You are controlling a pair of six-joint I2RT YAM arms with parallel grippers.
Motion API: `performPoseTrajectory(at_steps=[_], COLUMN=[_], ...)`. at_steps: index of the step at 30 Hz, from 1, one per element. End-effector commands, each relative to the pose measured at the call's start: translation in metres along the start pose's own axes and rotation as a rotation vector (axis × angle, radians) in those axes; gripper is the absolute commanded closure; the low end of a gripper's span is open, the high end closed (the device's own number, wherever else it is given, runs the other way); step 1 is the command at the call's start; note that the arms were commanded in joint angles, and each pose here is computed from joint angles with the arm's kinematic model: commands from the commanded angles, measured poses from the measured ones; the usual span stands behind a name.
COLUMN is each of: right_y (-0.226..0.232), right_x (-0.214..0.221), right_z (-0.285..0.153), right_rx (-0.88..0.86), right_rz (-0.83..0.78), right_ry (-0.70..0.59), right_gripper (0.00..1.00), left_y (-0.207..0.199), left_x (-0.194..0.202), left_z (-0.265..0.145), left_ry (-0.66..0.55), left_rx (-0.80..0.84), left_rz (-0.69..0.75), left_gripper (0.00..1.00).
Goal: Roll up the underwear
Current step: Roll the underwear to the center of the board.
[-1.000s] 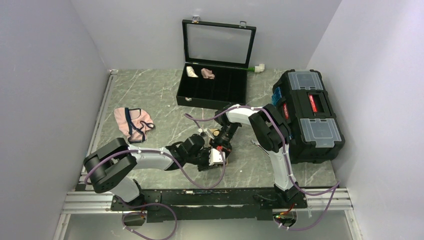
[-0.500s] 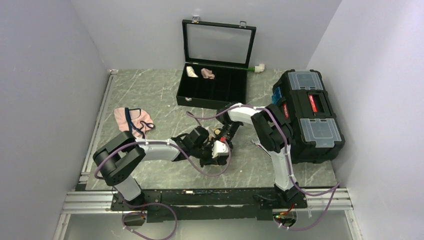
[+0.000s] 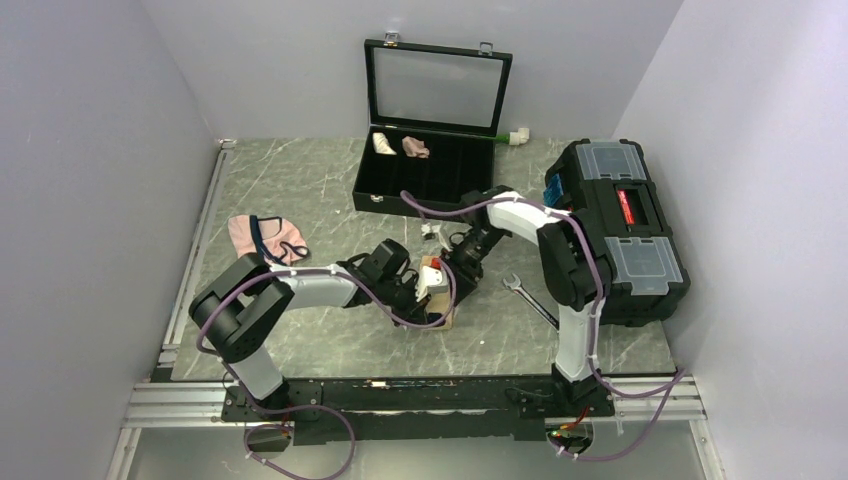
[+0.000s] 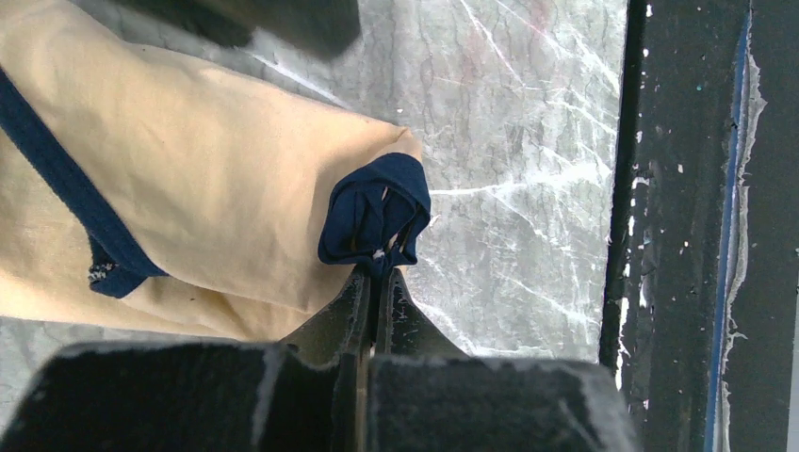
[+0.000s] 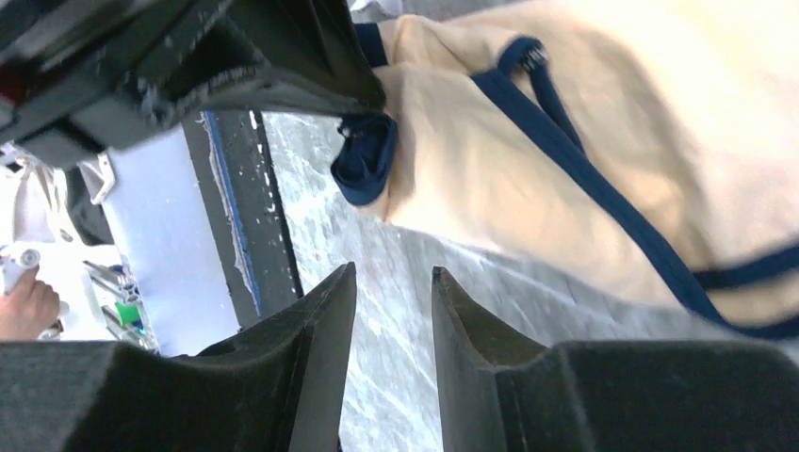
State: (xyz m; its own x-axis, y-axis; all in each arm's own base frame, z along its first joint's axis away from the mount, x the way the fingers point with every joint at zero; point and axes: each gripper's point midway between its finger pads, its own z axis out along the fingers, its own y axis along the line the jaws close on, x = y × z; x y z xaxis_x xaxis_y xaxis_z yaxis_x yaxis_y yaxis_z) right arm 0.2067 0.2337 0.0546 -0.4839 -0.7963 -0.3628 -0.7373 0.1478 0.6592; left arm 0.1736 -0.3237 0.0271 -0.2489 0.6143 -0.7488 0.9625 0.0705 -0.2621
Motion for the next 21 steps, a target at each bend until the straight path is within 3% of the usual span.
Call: performPoseTrajectory(at_steps=[1,9,14,17,21], right_y=[-0.004,-0.011,0.004,0.009,0.015], right_x=[-0.004,-0.004,-0.010,-0.008,0.000], right_z=[-0.028,-0.070,-0.089,-0.097,-0.106], right_rx=[0.067,0.213,0.368,0.471,0.600], right_rz=[0.001,0.028,-0.072,-0.129,-0.204], right_ry=[-0.091,-0.286,-0.415,-0.455,-0.478], right_gripper=[0.62,0.61,0.56,0.49,0.47], left_y=[-0.003,0.004,0.009,0.010,0.011], left_x=[0.007,0.005,0.003,0.005,0.010], left_z=[-0.001,0.002,0.007,0.010,0.015], left_ry=[0.030,0.045,0.073,0.105,0.147], left_rx=[0.030,0.096,0.244,0.321,0.398], left_rz=[-0.050,-0.155,-0.320,-0.422,-0.517], left_gripper=[1.00,1.00,1.00,1.00,1.00])
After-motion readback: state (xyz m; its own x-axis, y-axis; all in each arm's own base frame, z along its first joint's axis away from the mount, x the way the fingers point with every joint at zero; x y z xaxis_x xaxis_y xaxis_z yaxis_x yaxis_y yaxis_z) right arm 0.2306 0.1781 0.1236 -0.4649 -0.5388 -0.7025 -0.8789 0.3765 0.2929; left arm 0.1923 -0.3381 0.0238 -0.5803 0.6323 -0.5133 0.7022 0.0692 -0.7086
